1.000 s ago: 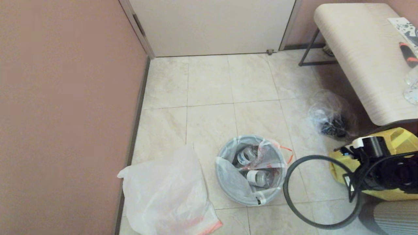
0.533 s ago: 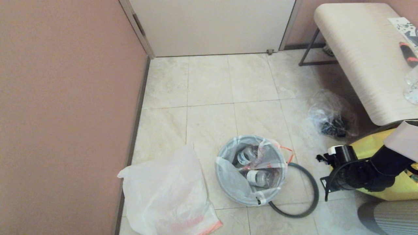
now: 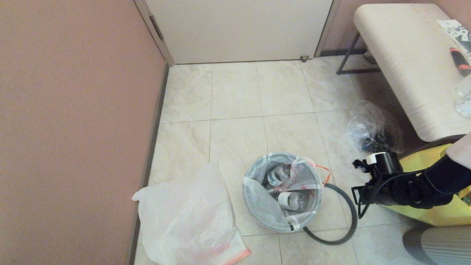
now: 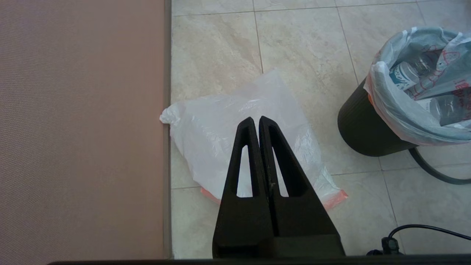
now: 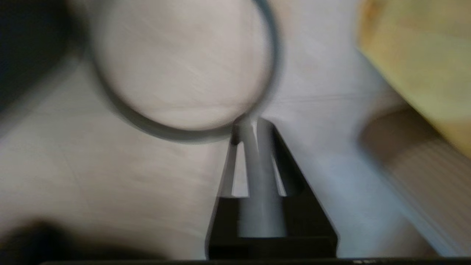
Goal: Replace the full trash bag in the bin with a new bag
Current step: Place the trash can ring on the floor, then place the trash bag on the floor
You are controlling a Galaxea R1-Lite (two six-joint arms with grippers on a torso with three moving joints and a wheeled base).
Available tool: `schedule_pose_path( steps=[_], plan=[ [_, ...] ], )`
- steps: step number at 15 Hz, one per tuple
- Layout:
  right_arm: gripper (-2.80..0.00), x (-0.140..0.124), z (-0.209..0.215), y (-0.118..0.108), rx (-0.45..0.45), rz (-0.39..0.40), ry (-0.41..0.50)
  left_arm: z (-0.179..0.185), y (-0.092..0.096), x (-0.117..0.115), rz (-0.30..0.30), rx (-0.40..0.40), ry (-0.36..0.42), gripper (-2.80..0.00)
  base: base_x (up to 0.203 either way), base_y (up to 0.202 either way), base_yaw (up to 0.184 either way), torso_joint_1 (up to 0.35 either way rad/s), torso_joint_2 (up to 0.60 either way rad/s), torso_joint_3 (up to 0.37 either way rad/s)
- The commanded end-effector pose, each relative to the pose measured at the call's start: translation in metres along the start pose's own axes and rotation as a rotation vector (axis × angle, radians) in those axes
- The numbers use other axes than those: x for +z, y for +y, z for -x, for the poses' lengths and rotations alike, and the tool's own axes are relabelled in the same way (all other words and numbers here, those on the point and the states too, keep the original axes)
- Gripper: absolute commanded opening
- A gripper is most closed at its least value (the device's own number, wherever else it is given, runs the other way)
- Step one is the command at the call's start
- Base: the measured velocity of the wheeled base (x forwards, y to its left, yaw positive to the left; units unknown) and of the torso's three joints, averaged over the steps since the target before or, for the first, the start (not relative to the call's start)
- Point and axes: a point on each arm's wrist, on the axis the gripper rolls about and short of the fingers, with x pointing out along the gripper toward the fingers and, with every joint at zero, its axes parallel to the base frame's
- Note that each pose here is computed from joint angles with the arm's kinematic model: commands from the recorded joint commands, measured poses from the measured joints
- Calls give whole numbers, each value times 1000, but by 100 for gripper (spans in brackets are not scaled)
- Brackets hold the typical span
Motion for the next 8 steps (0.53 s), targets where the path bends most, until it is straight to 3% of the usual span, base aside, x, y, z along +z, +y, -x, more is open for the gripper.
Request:
schedule_pose_path(
  steps=[1,3,4,8],
  plan=[
    [-280,14,8,4,66,-15,-53,0,0,0,0,0,0,-280,0,0,0,0,0,0],
    [-280,26,10,5,102,-24,-62,0,0,0,0,0,0,-280,0,0,0,0,0,0],
    [0,33,11,5,124,-34,-76,0,0,0,0,0,0,-280,0,0,0,0,0,0],
    [0,54,13,30,206,-6,-124,0,0,0,0,0,0,-280,0,0,0,0,0,0]
  ],
)
